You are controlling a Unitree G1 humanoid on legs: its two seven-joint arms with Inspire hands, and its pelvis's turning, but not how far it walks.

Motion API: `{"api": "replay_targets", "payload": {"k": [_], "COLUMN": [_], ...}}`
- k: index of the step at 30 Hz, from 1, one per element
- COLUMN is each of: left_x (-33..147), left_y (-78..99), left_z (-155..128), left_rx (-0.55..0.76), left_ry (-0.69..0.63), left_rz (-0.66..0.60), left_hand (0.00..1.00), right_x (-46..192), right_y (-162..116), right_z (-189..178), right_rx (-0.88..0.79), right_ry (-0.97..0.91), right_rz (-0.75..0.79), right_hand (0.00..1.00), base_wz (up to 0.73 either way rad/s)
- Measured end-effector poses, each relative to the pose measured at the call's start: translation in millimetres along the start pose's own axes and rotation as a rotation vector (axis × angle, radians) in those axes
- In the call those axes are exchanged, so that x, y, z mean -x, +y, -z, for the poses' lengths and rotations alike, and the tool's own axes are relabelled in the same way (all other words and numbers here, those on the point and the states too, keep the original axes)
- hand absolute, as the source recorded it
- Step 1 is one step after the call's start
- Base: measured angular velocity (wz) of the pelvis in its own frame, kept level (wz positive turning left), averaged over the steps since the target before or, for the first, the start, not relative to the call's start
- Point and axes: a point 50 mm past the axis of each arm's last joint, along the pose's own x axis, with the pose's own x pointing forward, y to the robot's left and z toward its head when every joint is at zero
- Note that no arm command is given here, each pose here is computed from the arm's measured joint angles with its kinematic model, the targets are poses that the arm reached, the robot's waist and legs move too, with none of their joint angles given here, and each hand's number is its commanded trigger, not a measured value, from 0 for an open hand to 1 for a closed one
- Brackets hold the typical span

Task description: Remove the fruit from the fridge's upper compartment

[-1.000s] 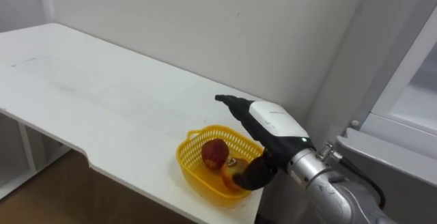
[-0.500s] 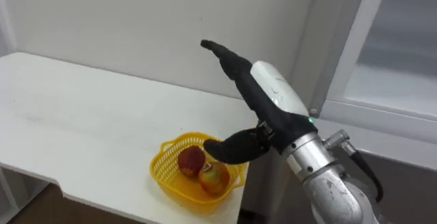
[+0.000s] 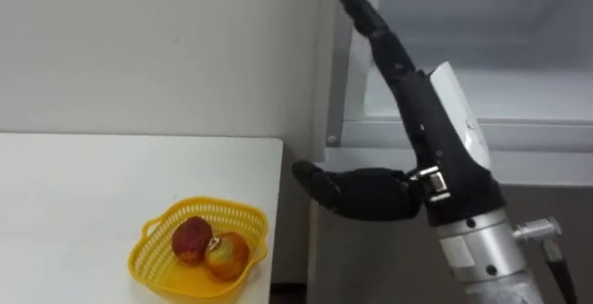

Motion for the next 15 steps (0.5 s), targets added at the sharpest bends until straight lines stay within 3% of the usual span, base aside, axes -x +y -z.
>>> {"api": "replay_targets", "payload": {"k": [8, 15], "left_x": [-0.6, -0.8], "left_y": [-1.2, -2.3], "left_z": [-7, -7], "left_rx": [0.008, -0.013], "left_ry": [-0.027, -0.028], "left_rz": [-0.015, -0.023], "left_hand": [0.0, 0.0], "right_x": [29, 51], "right_y": [-23, -22], "right_z": [8, 18], "right_rx": [0.016, 0.031], "right_ry": [0.093, 0.179], "right_rz": [0.097, 0.089], "right_hand": [0.0, 0.0], "base_wz": [-0.14, -0.09]}}
